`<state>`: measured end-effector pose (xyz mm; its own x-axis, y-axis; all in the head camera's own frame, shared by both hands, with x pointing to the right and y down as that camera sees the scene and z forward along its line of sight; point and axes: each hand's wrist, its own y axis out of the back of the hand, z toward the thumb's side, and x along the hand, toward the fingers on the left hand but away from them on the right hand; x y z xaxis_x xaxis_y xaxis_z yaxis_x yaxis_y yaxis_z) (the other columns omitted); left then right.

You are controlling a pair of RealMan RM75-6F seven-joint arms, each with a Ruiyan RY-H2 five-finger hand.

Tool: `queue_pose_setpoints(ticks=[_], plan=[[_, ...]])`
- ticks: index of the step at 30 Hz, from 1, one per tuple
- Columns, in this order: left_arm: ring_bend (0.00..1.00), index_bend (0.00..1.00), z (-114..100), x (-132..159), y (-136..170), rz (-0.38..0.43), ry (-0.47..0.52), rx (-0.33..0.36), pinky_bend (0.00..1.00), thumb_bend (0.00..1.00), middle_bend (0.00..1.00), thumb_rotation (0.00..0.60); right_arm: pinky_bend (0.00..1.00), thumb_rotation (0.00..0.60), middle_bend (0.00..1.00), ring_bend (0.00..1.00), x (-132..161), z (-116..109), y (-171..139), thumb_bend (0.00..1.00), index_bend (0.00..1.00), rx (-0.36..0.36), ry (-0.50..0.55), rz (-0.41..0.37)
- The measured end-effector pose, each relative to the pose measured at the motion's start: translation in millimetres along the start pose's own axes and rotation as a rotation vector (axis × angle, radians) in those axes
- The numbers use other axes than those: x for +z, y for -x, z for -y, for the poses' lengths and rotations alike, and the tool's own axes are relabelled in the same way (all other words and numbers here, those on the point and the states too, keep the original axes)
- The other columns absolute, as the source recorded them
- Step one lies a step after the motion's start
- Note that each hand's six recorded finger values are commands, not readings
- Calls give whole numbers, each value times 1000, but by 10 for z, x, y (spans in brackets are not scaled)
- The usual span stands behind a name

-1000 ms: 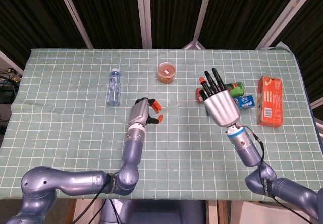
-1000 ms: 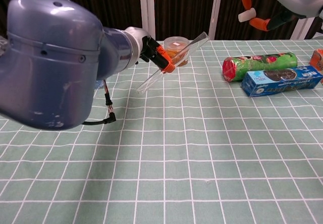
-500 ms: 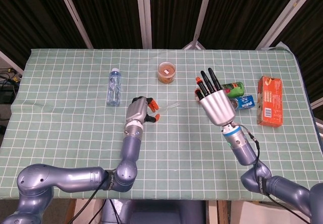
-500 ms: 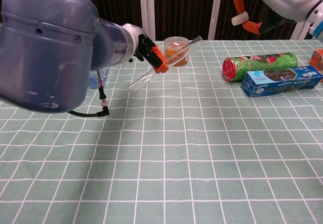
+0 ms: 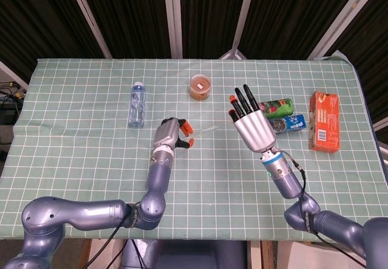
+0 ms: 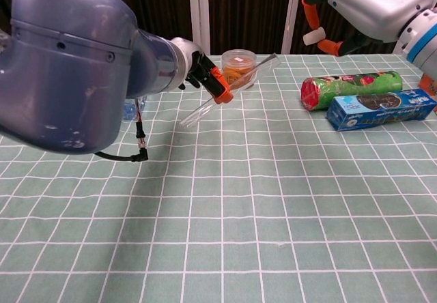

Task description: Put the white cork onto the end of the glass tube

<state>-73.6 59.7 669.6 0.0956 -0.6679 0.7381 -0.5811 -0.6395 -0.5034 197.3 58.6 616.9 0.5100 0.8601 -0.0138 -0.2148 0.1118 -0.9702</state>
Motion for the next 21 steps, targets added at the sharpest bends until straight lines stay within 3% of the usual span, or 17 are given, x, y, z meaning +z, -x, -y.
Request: queue_pose_setpoints(ticks=[21], plan=[[116, 582, 68, 49, 7, -15, 17, -12, 0, 617, 472, 600, 0, 600, 264, 110, 180, 55, 16, 369, 656, -4, 17, -24]])
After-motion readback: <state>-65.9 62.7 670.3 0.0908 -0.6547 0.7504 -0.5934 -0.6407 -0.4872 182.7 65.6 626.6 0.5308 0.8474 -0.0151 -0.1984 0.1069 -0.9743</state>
